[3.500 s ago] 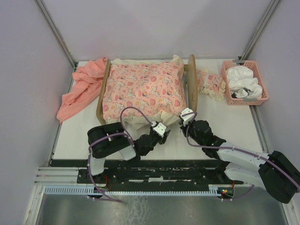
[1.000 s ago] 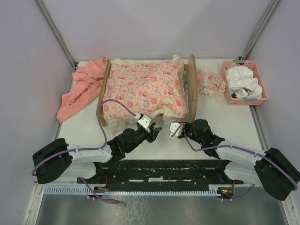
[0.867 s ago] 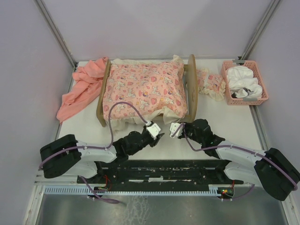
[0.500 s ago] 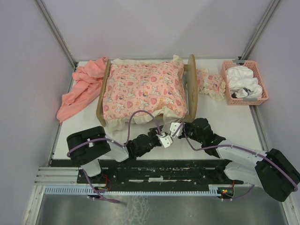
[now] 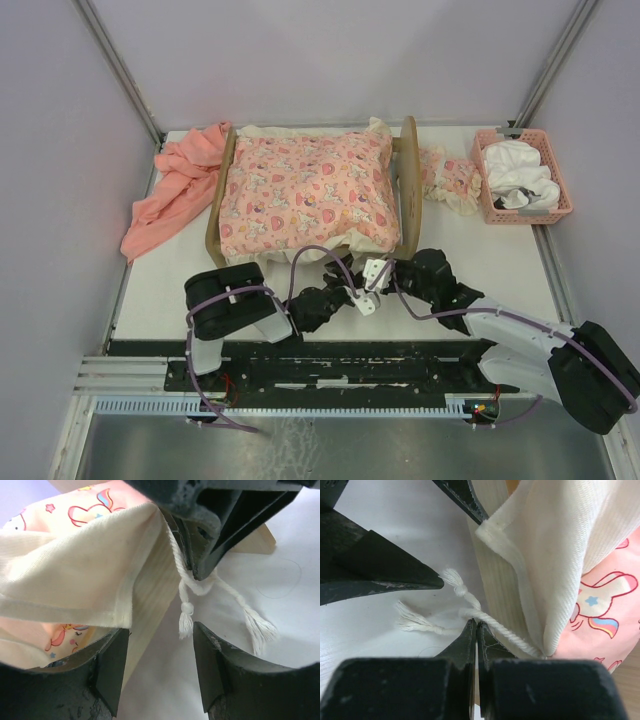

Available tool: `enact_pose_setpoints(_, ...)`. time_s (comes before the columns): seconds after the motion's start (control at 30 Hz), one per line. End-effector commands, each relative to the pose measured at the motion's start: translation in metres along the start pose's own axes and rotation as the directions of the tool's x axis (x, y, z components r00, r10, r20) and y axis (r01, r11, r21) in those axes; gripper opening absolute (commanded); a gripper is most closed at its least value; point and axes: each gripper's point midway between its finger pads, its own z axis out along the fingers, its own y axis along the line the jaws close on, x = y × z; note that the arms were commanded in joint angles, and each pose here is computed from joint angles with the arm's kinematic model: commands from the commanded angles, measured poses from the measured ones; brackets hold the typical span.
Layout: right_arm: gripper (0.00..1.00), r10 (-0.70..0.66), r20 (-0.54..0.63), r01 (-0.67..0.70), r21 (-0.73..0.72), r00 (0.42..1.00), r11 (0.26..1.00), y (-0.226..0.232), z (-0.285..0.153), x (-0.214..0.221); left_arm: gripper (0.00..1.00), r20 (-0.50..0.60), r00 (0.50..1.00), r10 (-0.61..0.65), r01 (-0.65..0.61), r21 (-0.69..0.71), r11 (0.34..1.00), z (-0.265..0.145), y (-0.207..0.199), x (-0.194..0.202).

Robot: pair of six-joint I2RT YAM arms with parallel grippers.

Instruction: Set up the pet bed

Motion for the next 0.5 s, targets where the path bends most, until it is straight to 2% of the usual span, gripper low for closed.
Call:
enact_pose_setpoints(0.0,0.02,-0.020,0.079,0.020,0.001,0.997,1.000,-0.012,0.004,-0.027,0.62,0.078,0.996,0.052,-0.043,-0.107,0.993,0.014,0.025,-0.026)
enact_pose_setpoints(0.47,0.02,-0.020,0.093,0.021,-0.008,0.995,1.000,-0.010,0.006,-0.028,0.59,0.071,0.996,0.054,-0.053,-0.016,0.998,0.027,-0.001,-0.021)
